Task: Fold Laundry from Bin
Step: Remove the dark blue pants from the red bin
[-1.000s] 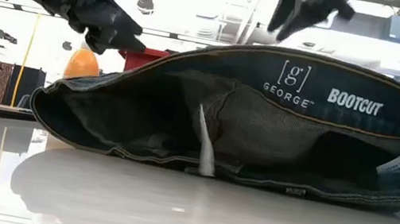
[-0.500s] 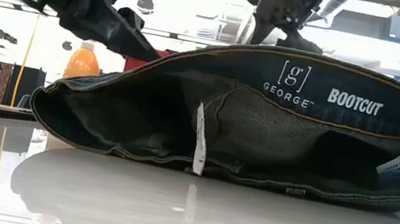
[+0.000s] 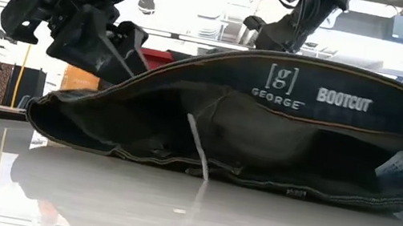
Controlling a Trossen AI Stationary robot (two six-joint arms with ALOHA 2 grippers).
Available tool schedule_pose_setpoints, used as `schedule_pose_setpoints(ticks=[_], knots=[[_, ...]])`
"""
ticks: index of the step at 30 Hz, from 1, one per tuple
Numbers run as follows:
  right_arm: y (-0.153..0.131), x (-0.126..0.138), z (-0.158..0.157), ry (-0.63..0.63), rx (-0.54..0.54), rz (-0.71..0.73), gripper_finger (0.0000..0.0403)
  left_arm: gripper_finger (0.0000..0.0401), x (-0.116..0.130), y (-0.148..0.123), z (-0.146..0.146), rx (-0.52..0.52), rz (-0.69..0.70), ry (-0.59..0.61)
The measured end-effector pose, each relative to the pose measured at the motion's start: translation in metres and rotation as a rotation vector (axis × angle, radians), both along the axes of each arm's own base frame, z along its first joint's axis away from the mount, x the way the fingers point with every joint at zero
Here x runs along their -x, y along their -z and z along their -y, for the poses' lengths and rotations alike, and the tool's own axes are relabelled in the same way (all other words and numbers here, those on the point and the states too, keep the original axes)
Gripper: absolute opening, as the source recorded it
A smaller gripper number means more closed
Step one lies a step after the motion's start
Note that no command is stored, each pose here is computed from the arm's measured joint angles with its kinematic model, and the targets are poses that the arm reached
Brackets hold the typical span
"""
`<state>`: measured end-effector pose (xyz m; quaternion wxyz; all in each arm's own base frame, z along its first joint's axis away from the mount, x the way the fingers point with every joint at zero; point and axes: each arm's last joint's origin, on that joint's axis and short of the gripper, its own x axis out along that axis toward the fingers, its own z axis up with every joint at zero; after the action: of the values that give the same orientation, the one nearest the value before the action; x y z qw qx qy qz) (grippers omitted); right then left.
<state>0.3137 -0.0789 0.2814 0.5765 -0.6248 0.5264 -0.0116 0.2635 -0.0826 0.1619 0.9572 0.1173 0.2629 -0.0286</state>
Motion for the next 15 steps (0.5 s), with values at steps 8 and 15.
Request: schedule_pose_setpoints(ticks=[8,15], knots=[[-0.016,-0.011,-0.036,-0.023,-0.009,0.138,0.0027,0.0129,0.004,0.003,0.001,0.039,-0.012,-0.158],[-0.071,-0.006,-0.072,-0.055,-0.083,0.412,0.0018,0.0008,0.01,-0.015,0.011,-0.038,0.097,-0.178]])
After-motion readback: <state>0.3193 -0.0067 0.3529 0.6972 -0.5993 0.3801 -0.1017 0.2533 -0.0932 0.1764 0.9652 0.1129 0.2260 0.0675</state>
